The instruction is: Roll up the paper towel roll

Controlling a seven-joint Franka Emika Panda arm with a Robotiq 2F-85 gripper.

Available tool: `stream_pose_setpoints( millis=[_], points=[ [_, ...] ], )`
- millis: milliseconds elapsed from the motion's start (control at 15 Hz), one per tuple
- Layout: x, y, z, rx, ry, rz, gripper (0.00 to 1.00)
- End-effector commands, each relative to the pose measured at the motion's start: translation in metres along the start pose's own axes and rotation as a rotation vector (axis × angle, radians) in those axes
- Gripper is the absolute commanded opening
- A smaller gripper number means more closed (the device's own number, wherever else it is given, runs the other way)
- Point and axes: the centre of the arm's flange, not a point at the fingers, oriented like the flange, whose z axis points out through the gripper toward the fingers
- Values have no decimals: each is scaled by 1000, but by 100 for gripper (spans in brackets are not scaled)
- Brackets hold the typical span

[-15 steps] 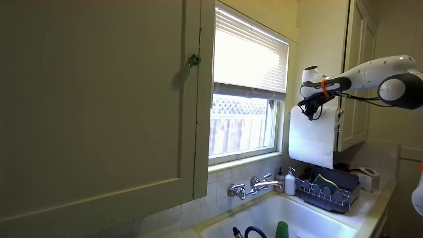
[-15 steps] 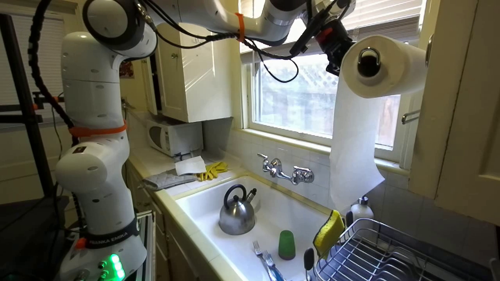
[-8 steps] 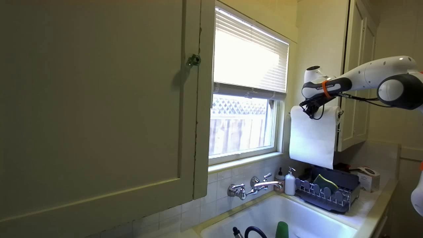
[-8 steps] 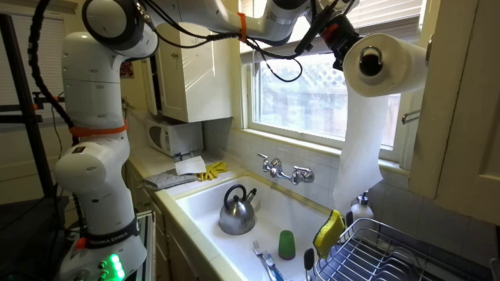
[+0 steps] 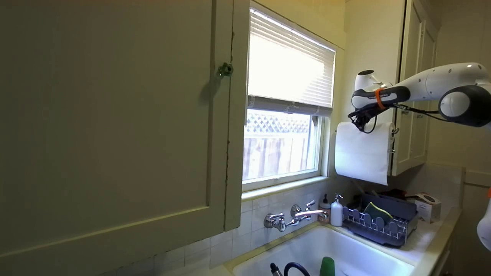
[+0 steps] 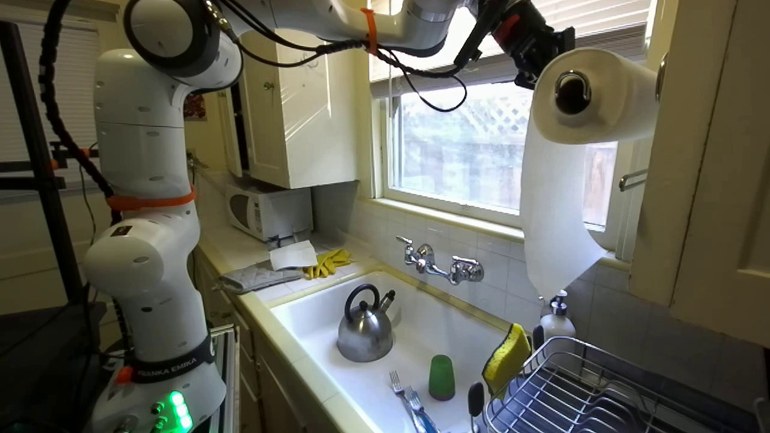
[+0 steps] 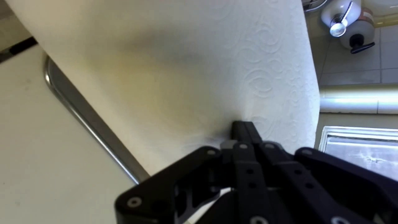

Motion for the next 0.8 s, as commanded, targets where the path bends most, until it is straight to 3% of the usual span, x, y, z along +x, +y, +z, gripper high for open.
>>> stream_pose_setpoints(
  millis=[0, 733],
  points=[
    [3, 22, -7, -40, 12, 29, 0],
    [-9, 82, 7, -95, -8, 158, 0]
  ],
)
